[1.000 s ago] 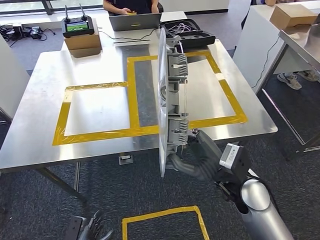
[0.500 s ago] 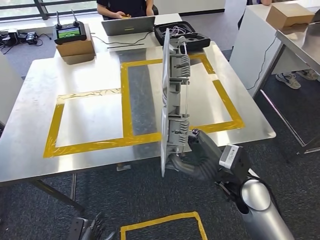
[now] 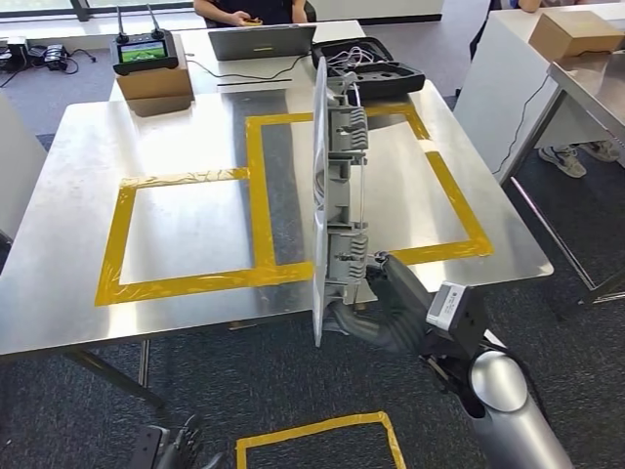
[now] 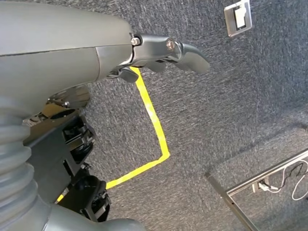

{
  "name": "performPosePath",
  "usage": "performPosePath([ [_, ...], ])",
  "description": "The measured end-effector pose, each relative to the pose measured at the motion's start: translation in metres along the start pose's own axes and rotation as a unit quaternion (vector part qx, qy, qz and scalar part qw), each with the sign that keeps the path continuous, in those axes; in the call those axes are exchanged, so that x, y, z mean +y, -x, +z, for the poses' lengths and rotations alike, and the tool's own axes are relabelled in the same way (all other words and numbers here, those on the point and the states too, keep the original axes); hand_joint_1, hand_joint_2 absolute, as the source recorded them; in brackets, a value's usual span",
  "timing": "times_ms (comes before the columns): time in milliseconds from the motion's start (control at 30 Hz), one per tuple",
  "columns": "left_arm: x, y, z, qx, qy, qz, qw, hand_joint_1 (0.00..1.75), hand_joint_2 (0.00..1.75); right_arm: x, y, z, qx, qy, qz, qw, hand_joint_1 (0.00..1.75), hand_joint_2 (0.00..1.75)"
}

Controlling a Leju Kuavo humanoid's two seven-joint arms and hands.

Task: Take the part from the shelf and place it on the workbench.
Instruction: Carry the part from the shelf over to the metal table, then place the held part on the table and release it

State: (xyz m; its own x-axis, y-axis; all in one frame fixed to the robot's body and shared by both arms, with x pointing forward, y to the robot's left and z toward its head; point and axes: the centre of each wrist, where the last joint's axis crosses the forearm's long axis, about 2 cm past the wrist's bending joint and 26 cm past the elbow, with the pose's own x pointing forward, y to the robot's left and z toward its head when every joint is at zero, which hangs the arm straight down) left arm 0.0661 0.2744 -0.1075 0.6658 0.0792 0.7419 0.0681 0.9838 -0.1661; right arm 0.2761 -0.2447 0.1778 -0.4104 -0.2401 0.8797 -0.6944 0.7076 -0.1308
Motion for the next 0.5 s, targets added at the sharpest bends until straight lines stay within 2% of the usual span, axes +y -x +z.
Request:
performPosePath([
  [500, -0.0013, -0.0002, -0.0004, 0.000, 0.004, -0.004, 1.000, 0.00, 1.75, 0.0000, 0.0004, 0.0005, 0.012, 0.003, 0.009, 1.000, 1.75, 1.75],
])
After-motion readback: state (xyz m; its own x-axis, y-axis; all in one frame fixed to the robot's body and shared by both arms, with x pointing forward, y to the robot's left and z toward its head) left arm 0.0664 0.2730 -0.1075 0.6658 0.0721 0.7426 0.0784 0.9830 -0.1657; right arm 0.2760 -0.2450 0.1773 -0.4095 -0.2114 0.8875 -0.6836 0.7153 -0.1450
